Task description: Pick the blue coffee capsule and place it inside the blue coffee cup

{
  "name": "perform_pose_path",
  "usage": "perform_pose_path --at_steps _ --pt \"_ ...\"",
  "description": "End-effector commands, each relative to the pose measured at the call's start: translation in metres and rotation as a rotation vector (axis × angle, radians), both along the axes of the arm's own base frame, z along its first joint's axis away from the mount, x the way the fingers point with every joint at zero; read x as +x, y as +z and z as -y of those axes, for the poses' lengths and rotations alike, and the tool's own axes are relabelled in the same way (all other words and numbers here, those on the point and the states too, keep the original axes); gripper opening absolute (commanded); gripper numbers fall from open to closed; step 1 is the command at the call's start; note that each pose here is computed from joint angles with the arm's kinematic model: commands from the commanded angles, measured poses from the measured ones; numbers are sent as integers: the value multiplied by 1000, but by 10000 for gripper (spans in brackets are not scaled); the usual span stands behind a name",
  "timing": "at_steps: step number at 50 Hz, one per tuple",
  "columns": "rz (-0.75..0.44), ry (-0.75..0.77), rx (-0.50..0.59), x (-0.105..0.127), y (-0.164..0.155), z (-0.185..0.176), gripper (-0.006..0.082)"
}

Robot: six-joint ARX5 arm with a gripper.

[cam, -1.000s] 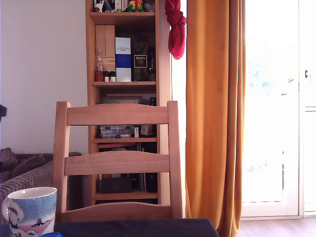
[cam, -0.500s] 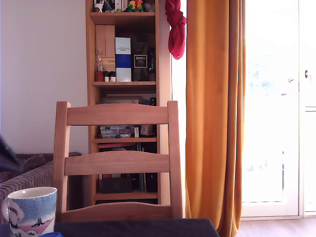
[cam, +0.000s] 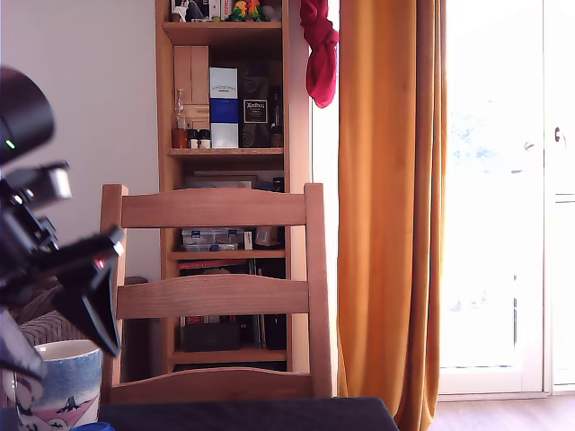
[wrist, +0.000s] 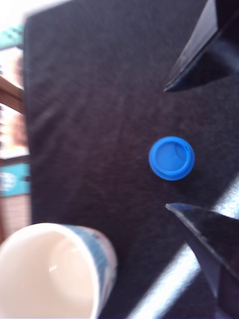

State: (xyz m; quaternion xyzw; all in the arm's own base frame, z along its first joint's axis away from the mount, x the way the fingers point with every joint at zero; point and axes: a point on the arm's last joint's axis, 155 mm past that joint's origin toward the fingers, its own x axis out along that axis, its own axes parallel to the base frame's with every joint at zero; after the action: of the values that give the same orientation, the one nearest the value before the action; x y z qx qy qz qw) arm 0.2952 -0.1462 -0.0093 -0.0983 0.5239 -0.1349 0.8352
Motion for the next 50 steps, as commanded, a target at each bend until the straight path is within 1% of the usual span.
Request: perform_pose_path --at_steps 1,8,14,29,42,50 --pt "-33 0 17 3 -3 4 654" --pt "-108 -9 64 9 -13 8 654" --pt "-134 -21 75 16 -19 15 654" --pt "-265 -33 136 8 -51 16 654" --pt "-312 -32 163 2 -71 12 650" --pt "-293 -38 155 6 -72 16 648"
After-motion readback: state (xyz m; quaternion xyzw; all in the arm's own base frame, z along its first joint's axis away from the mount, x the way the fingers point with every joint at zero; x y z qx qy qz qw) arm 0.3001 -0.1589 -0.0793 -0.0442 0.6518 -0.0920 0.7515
